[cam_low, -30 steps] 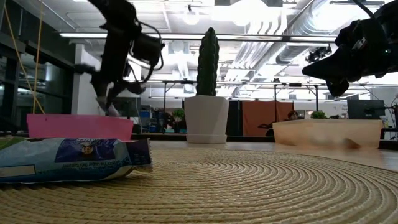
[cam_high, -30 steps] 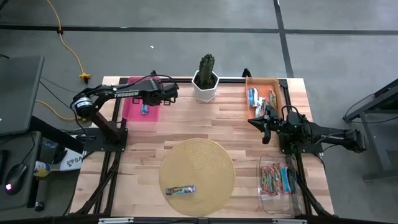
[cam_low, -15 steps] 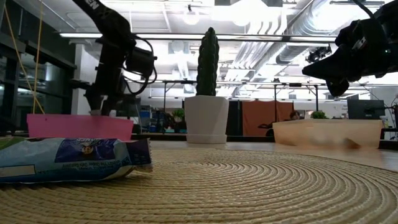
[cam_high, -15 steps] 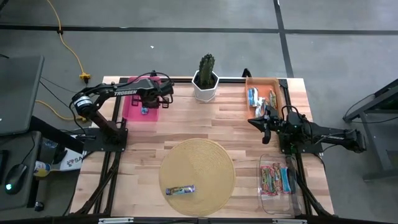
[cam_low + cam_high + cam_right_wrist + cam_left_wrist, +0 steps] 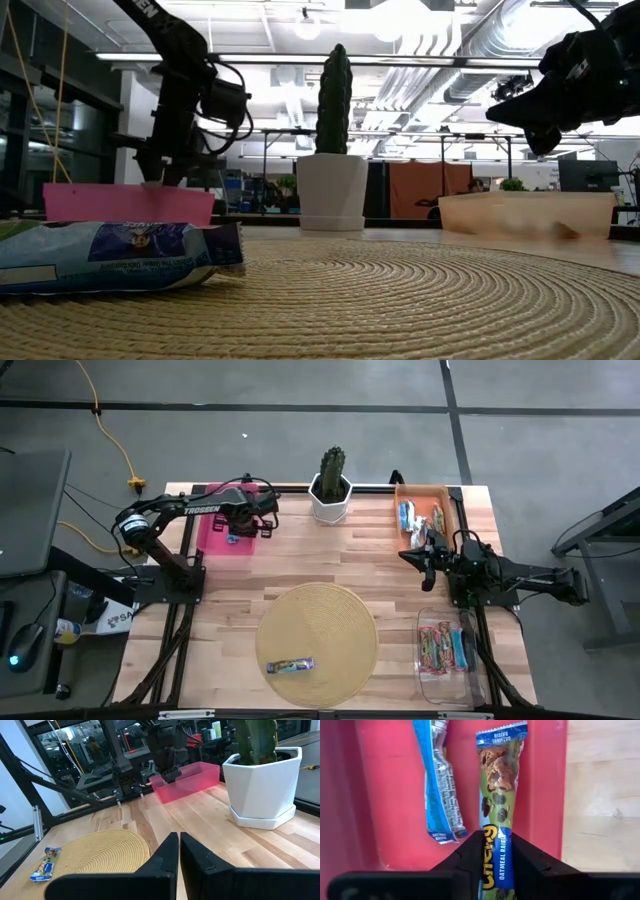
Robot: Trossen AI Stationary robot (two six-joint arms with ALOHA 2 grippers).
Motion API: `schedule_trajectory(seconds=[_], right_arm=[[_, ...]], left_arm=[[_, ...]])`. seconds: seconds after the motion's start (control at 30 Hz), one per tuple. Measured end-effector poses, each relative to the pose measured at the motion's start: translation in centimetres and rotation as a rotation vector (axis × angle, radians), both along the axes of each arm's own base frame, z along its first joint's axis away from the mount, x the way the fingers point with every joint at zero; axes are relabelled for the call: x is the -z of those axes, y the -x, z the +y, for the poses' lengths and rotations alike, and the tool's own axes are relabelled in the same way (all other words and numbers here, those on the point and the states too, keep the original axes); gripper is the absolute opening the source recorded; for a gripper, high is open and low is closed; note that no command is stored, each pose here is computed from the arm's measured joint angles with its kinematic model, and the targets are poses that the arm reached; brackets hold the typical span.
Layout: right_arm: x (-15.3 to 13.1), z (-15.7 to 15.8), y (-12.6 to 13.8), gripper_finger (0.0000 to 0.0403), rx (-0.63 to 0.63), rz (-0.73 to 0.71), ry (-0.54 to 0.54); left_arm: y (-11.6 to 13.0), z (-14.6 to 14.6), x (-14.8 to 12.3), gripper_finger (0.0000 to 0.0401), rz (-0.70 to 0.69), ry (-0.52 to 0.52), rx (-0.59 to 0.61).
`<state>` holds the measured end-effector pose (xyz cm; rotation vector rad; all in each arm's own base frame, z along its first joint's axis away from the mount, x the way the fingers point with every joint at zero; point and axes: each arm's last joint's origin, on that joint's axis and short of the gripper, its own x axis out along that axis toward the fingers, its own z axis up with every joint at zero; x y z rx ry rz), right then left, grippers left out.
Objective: Pick and place Granola Bars by type
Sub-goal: Put the blue granola bar into the red bin
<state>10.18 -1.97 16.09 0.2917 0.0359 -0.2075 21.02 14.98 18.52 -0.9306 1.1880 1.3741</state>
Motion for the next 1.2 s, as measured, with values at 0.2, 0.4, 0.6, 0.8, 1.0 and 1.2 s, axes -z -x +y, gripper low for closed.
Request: schedule_trajectory(seconds=[0.2, 0.4, 0.6, 0.8, 1.0, 1.2], right_arm=[[0.0, 0.0, 0.0, 0.0, 0.0, 0.0, 0.0], [0.0, 0.0, 0.0, 0.0, 0.0, 0.0, 0.0], [0.0, 0.0, 0.0, 0.0, 0.0, 0.0, 0.0], [0.0, 0.0, 0.0, 0.0, 0.0, 0.0, 0.0], [0.0, 0.0, 0.0, 0.0, 0.0, 0.0, 0.0], [0.0, 0.0, 0.0, 0.0, 0.0, 0.0, 0.0]], left_arm=[[0.0, 0.0, 0.0, 0.0126, -0.009, 0.01, 0.001], [0.2, -0.1, -0.5, 0.0161, -0.019, 0.002, 0.019], [1.4, -0.8, -4.1, 0.0166, -0.122, -0.148, 0.027], [3.4, -2.3, -9.5, 0.0166, -0.394, -0.327, 0.157], [5.1, -4.5, -14.4, 0.0166, -0.796, -0.407, 0.417], [4.9, -8.3, -17.9, 0.0166, -1.181, -0.399, 0.892]])
